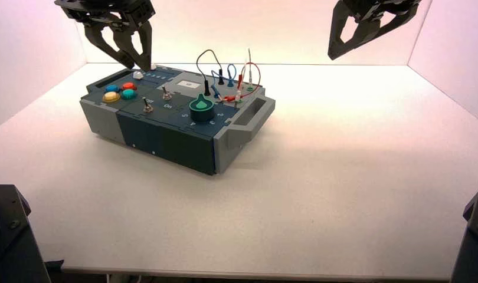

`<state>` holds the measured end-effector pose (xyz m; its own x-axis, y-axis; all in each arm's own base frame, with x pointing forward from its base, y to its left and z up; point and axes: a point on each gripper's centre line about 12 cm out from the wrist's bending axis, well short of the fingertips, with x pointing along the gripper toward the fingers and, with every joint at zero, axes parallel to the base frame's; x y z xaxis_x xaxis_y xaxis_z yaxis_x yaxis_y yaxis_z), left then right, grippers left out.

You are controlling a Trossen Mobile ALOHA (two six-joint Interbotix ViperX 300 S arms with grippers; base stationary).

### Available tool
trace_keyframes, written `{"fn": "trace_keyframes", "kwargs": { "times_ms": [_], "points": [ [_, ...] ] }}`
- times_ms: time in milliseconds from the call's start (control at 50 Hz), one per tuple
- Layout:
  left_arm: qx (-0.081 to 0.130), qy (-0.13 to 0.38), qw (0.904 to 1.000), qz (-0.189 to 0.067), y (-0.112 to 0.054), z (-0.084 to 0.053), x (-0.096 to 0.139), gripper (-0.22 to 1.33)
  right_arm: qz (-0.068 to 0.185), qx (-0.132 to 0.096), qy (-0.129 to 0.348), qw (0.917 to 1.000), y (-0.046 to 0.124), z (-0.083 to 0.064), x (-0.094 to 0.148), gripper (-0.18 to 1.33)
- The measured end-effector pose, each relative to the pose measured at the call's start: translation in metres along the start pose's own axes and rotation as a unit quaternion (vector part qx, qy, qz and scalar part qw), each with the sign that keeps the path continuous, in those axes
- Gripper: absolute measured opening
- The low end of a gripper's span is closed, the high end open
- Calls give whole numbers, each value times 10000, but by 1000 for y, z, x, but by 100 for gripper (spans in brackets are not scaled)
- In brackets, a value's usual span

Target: Move the bottom slider to position 4.

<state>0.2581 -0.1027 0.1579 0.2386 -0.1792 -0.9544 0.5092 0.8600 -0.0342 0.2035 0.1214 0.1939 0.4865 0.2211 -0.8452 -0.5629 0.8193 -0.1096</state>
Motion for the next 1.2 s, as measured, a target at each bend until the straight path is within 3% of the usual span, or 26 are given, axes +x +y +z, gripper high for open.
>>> {"fn": "trace_keyframes", "kwargs": {
  "times_ms": [560, 640, 800, 900, 960, 1000, 1080, 1120, 1200],
  "points": [
    [22, -59, 10000, 50, 2, 1, -1, 100, 4, 6, 16, 10000, 0, 0, 0, 122],
    [-67, -119, 9999, 102, 8, 2, -2, 95, -2, 1, 0, 10000, 0, 0, -1, 122],
    [-531, -121, 9982, 265, 40, 10, 1, 82, -2, 1, 15, 10000, 0, 0, 0, 122],
    [-676, -117, 9971, 320, 56, 19, 5, 65, 3, 7, 8, 10000, 0, 0, 0, 122],
    [-711, -130, 9967, 360, 67, 30, 9, 37, 1, 9, -23, 10000, 0, 1, -2, 122],
    [-708, -129, 9967, 372, 72, 35, 11, 27, 0, 11, -38, 10000, 0, 1, -2, 122],
    [-616, -102, 9973, 388, 81, 45, 15, 7, -1, 11, -53, 10000, 0, 0, -3, 122],
    [-508, -76, 9979, 384, 86, 53, 20, -13, 0, 10, -38, 10000, 0, -1, -2, 122],
    [-453, -45, 9982, 385, 95, 65, 27, -17, 0, 11, -53, 10000, 0, 0, -3, 122]
  ]
}}
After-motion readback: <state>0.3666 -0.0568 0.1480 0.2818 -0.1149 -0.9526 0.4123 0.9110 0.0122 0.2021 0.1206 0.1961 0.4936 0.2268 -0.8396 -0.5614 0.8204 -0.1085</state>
